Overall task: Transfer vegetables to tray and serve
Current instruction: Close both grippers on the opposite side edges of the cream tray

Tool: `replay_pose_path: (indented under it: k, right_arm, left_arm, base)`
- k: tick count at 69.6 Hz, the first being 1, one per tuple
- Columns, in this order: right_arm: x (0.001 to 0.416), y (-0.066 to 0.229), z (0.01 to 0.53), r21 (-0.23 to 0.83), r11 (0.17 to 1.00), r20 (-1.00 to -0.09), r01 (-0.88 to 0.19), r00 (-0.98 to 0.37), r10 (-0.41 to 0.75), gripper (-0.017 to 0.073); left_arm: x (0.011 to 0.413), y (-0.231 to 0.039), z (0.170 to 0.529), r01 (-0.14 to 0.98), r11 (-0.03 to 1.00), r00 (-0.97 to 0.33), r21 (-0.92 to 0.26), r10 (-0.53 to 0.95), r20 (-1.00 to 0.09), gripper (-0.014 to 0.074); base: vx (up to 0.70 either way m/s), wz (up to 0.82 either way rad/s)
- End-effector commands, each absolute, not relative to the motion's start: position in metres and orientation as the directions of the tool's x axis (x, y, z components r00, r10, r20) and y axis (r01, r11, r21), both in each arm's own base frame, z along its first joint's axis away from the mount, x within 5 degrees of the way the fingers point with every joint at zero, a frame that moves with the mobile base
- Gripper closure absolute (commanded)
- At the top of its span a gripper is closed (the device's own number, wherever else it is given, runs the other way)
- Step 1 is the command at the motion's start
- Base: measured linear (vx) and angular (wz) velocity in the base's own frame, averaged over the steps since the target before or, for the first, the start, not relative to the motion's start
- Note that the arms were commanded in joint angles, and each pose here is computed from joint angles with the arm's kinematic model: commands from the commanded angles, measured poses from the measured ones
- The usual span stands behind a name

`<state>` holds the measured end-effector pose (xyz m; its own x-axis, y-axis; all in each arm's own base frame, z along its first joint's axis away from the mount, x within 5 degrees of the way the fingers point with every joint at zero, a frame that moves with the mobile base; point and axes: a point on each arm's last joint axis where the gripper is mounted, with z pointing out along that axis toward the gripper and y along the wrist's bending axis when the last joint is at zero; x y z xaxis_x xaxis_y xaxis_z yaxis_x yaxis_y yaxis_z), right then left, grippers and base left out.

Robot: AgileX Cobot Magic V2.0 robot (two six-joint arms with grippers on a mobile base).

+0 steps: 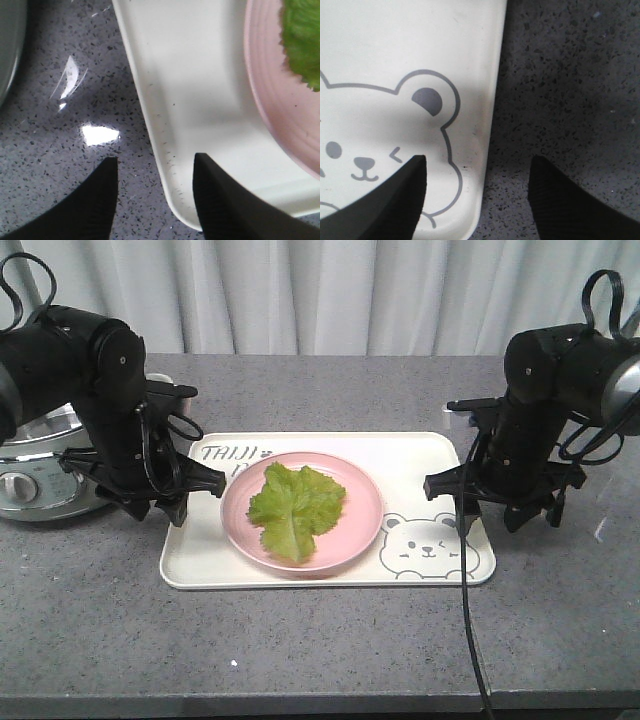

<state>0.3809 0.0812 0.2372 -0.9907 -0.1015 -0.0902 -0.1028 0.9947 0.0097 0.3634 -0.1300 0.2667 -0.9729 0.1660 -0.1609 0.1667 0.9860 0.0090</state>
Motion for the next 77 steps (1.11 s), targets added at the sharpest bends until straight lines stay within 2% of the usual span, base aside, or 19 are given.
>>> replay_pose_path:
  k: [1, 18, 44, 77]
  right_arm:
    - [0.379, 0.079, 0.263, 0.008, 0.995, -0.178, -0.104, -0.979, -0.101, 0.0132]
    - [0.379, 0.078, 0.262, 0.005, 0.995, -0.176, -0.104, -0.979, -0.102, 0.0132]
    - [0.386, 0.080, 0.241, 0.002, 0.995, -0.118, -0.103, -0.988, -0.102, 0.0132]
    - [0.391, 0.081, 0.233, -0.003, 0.994, -0.120, -0.106, -0.987, -0.106, 0.0132]
  left_arm:
    - [0.360, -0.129, 0.291, 0.165, 0.986, -0.959, -0.012, 0.158, -0.237, 0.0244]
    - [0.365, -0.131, 0.275, 0.164, 0.987, -0.970, -0.004, 0.160, -0.182, 0.0244]
    - [0.371, -0.133, 0.268, 0.165, 0.986, -0.965, -0.010, 0.159, -0.208, 0.0244]
    - [0.369, -0.135, 0.218, 0.175, 0.985, -0.981, -0.017, 0.172, -0.094, 0.0251]
  base:
    - [0.00, 0.00]
    - [0.00, 0.00]
    - [0.00, 0.00]
    - [0.00, 0.00]
